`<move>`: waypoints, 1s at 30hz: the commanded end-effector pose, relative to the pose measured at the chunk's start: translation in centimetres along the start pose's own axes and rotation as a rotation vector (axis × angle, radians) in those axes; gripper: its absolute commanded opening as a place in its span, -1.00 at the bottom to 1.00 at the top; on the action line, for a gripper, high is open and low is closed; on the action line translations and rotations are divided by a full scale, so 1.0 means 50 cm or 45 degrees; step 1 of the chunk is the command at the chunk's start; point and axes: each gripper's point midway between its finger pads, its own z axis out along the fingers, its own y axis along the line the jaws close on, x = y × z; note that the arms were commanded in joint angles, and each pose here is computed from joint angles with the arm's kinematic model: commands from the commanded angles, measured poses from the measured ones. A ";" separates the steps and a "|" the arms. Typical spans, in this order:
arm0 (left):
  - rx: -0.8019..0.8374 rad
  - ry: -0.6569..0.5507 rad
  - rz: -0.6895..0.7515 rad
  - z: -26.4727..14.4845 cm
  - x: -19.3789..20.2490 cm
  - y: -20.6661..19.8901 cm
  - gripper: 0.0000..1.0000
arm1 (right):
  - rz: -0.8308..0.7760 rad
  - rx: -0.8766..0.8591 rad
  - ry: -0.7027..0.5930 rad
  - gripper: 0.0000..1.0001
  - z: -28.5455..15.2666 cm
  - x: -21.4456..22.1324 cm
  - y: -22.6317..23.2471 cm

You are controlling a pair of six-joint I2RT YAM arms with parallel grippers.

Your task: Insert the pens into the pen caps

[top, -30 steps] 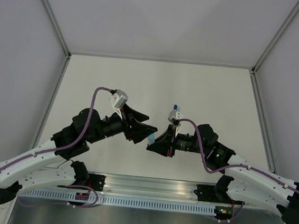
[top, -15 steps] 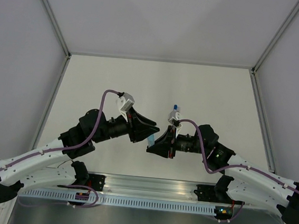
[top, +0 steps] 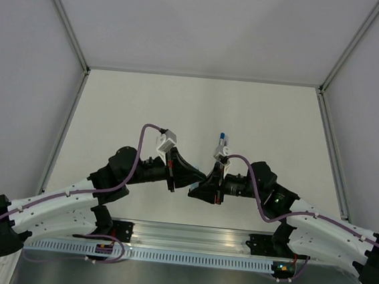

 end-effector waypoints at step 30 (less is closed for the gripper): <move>-0.157 -0.127 0.166 -0.070 -0.183 -0.059 0.54 | -0.137 -0.141 -0.124 -1.00 -0.001 -0.091 0.061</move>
